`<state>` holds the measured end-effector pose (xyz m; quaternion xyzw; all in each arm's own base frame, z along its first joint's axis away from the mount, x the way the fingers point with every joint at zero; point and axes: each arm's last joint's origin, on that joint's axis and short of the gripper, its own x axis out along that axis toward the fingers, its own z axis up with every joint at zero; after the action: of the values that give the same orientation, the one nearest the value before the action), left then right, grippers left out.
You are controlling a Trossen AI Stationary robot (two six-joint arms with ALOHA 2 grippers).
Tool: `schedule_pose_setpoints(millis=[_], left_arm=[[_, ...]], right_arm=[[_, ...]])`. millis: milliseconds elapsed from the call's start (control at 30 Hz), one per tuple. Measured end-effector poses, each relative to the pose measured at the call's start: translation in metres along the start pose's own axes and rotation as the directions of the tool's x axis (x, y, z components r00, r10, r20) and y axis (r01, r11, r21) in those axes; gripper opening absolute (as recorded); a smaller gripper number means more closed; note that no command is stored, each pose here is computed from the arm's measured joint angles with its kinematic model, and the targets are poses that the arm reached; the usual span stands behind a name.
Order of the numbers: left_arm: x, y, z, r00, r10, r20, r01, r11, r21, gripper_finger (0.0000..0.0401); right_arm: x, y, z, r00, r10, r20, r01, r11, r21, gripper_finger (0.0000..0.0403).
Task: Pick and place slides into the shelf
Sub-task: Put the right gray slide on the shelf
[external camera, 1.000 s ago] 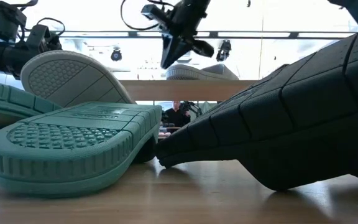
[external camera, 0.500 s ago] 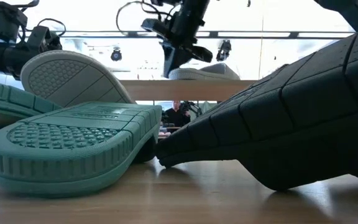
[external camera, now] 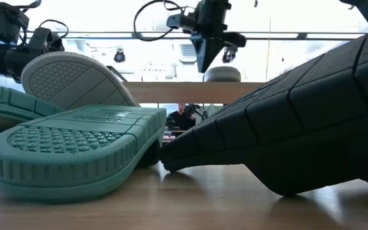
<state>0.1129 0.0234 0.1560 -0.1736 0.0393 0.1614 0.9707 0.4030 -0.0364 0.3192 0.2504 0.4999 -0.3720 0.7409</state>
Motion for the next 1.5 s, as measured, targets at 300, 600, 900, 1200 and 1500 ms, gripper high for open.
schedule_pose_setpoints(millis=[300, 600, 900, 1200, 1500], left_arm=[[0.000, 0.000, 0.000, 1.000, 0.000, -0.001, 0.000, 1.000, 0.001, 0.0134], [0.000, 0.000, 0.000, 1.000, 0.001, -0.003, -0.001, 1.000, 0.001, 0.0134], [0.000, 0.000, -0.001, 1.000, 0.005, -0.015, -0.005, 1.000, 0.003, 0.0134], [0.002, 0.001, -0.004, 0.999, 0.016, -0.043, -0.016, 1.000, 0.008, 0.0134], [0.004, 0.002, -0.006, 0.997, 0.025, -0.069, -0.024, 1.000, 0.012, 0.0134]], right_arm=[[-0.043, -0.016, -0.002, 0.963, -0.098, 0.250, 0.141, 0.976, -0.164, 0.0013], [-0.045, -0.026, -0.015, 0.966, -0.196, 0.166, 0.256, 0.797, -0.548, 0.0090], [-0.034, -0.029, -0.003, 0.903, -0.303, 0.305, 0.428, 0.684, -0.591, 0.0205], [-0.007, -0.045, 0.015, 0.931, -0.282, 0.234, 0.366, 0.686, -0.628, 0.0211], [0.021, -0.044, 0.010, 0.900, -0.339, 0.273, 0.431, 0.611, -0.664, 0.0210]])
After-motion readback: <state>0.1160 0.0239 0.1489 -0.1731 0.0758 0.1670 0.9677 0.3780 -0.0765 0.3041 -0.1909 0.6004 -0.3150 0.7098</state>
